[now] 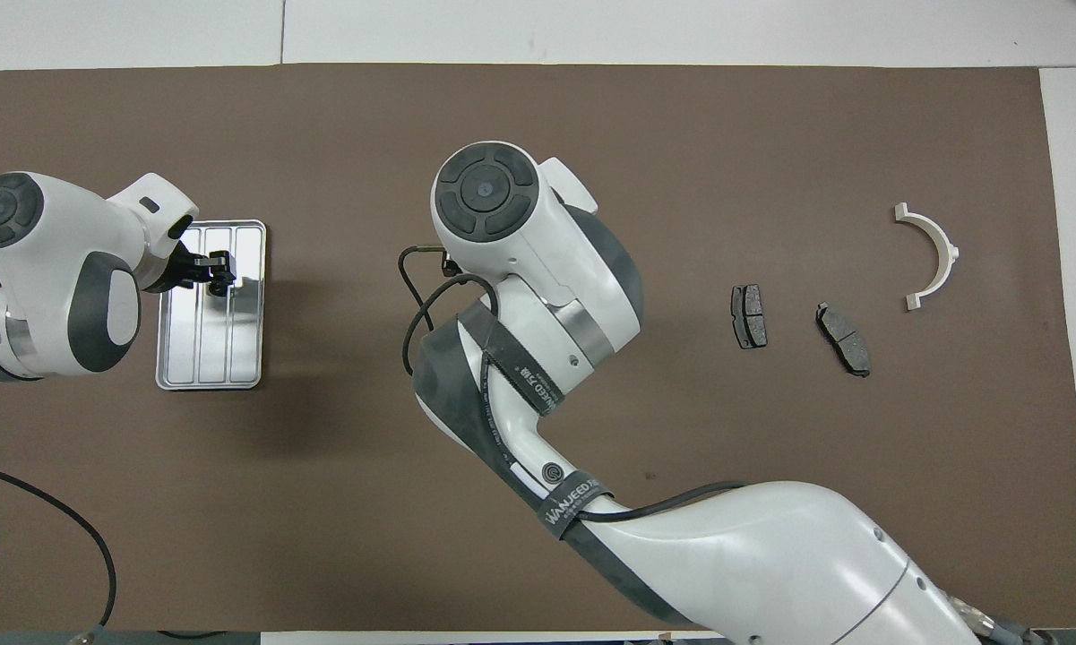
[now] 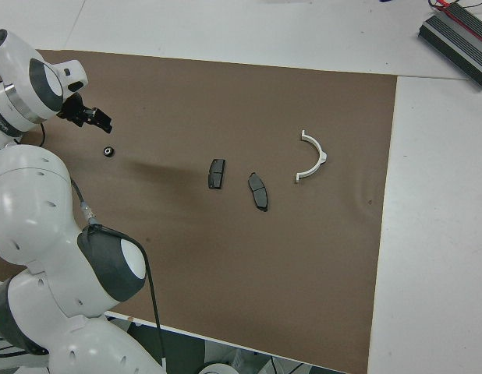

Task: Place bearing gear from tray to pile

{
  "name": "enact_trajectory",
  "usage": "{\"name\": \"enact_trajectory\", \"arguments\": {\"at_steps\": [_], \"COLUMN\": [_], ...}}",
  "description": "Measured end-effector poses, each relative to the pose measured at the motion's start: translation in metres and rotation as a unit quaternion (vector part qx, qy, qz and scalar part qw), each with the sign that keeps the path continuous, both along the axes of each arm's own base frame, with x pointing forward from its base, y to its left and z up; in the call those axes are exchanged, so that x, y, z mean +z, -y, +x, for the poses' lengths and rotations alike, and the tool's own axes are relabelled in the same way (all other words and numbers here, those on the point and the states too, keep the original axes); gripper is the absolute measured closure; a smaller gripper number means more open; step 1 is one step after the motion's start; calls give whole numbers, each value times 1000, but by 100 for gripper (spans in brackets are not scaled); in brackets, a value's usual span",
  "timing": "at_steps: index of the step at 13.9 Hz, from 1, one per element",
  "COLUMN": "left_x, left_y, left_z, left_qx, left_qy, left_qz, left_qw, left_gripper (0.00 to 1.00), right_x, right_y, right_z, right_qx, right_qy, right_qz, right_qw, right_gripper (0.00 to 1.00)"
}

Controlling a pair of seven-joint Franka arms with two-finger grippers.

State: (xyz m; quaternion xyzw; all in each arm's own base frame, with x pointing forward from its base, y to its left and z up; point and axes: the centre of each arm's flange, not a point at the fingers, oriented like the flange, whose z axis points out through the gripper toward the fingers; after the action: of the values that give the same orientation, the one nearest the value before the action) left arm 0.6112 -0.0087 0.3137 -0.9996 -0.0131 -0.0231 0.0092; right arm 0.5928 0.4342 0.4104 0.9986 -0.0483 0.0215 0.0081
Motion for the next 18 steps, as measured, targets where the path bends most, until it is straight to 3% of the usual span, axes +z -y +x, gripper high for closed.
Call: {"name": "enact_trajectory", "arguments": {"at_steps": [6,7,9,14,18], "left_x": [-15,-15,-14,-10,47], "left_y": [0,2,4,2,-9], "left_z": [-5,-5,-5,-4,7], "left_qx": [0,0,-2,1,12], "left_qy": [4,5,6,-2,-15], "left_qz": [0,-1,-2,-1,-1], "left_qw": [1000,1000,1000,1000,1000], "left_gripper": [48,54,77,77,77], "right_x": [-33,-39,-48,-70,-94], "right_y": [-11,-12,-13,-17,-25], "right_z": [8,9,11,14,11], "right_qx": [4,4,4,7,13], "right_qy": [9,8,9,11,9], "right_qz": [9,9,10,13,15], "right_qw": [1000,1000,1000,1000,1000], "right_gripper": [0,0,1,1,1]}}
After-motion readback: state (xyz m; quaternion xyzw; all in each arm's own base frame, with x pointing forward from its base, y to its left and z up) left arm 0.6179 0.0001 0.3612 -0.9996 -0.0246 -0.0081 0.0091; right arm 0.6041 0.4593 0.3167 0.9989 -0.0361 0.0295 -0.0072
